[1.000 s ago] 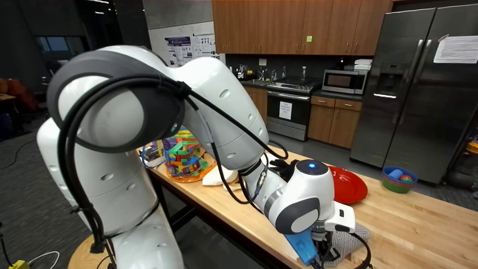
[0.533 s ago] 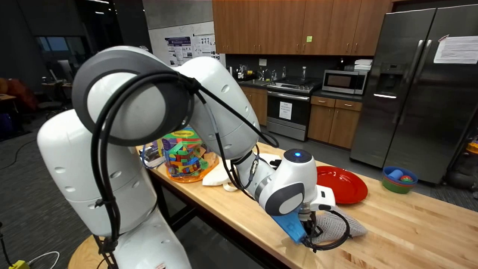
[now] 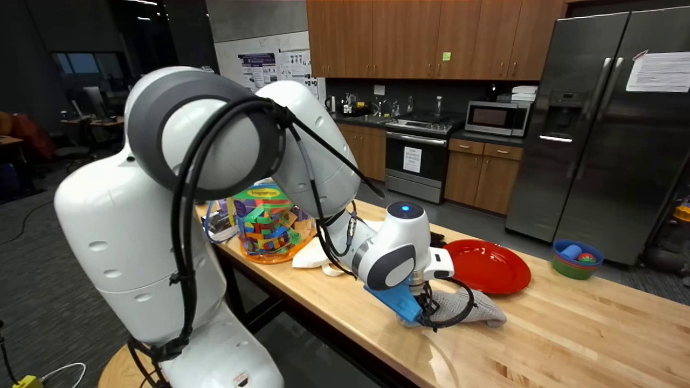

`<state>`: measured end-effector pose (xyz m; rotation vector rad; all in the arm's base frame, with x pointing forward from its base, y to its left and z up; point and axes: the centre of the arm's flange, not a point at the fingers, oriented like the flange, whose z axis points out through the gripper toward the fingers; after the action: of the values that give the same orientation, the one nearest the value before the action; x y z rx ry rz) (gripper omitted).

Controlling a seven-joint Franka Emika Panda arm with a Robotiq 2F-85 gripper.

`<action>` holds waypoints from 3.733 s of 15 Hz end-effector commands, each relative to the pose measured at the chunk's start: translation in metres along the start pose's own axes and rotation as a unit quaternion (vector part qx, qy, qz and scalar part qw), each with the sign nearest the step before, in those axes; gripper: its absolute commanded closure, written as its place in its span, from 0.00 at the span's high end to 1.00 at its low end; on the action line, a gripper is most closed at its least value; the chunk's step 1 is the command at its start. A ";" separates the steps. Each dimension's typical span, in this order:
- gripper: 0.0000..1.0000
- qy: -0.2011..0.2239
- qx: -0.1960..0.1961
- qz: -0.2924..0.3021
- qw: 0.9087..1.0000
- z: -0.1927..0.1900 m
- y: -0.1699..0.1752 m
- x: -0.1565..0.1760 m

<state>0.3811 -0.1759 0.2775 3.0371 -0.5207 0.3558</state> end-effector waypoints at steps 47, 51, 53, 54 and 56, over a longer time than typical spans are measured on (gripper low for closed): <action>0.04 0.017 -0.017 0.048 0.999 0.009 0.097 -0.021; 0.04 0.018 -0.019 0.064 0.998 0.010 0.119 -0.021; 0.04 0.017 -0.019 0.073 0.997 0.011 0.128 -0.022; 0.04 0.017 -0.019 0.077 0.997 0.012 0.131 -0.022; 0.04 0.018 -0.019 0.077 0.997 0.012 0.133 -0.020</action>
<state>0.3186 -0.2813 0.2743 2.9522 -0.7534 0.4176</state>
